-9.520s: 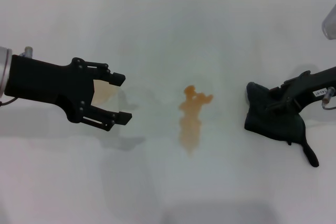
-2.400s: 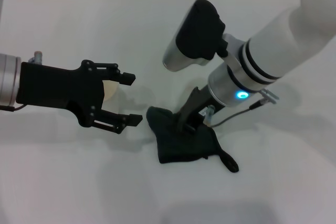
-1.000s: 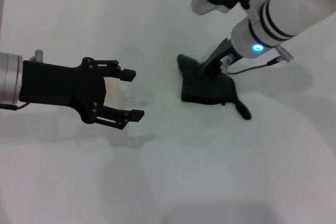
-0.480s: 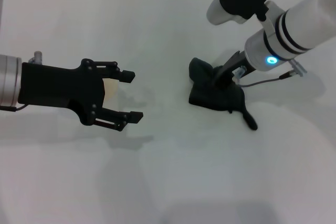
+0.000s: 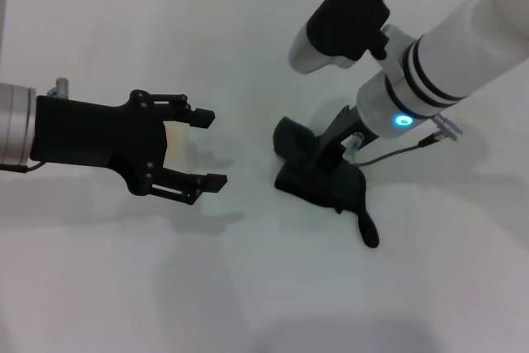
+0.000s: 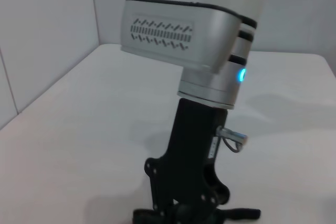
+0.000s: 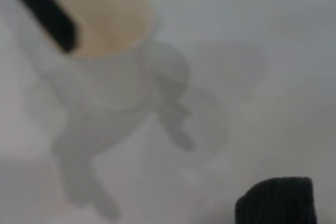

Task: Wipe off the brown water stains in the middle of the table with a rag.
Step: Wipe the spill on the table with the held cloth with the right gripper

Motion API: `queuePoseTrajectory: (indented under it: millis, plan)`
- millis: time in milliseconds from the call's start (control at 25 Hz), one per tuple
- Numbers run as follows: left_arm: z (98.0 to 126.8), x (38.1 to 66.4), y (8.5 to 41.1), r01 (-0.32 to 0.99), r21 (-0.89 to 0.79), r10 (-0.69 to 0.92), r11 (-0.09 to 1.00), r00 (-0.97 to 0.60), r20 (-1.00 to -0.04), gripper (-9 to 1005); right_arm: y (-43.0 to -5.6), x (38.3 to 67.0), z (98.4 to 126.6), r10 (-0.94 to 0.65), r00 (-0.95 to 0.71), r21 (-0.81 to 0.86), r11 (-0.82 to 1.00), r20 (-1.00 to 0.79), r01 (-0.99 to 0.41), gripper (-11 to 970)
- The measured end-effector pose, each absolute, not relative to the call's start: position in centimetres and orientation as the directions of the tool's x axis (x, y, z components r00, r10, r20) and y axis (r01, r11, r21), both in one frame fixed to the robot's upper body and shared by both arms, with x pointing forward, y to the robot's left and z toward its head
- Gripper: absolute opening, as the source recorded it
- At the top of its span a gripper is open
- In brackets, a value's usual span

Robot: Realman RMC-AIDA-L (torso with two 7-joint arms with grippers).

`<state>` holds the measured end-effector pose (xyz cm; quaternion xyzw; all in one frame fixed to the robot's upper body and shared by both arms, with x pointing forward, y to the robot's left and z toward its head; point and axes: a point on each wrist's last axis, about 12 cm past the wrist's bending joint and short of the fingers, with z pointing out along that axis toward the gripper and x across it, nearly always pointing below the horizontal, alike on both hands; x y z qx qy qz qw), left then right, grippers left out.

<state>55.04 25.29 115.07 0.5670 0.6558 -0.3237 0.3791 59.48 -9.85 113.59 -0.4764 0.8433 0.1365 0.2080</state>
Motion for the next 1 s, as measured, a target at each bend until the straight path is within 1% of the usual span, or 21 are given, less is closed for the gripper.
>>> queuePoseTrajectory:
  millis: [360,560,760,1000]
  plan:
    - [115.2,55.1,25.3,0.989,0.011,0.498,0.148,-0.065,-0.865,879,-8.7,58.0,113.5,-0.782,-0.435,0.081,0.449,-0.447,-0.890,77]
    - [115.2,55.1,25.2,0.989,0.017,0.498,0.145,-0.058,-0.865,879,-8.2,57.7,113.8,-0.796,-0.411,0.075,0.424,-0.445,-0.903,78]
    - [115.2,55.1,25.2,0.989,0.018,0.488,0.145,-0.056,-0.871,880,-7.8,58.6,114.7,-0.783,-0.399,0.046,0.432,-0.477,-0.901,79]
    - [115.2,55.0,25.3,0.988,0.018,0.480,0.150,-0.057,-0.875,880,-8.9,60.2,115.5,-0.738,-0.430,0.027,0.489,-0.520,-0.872,79]
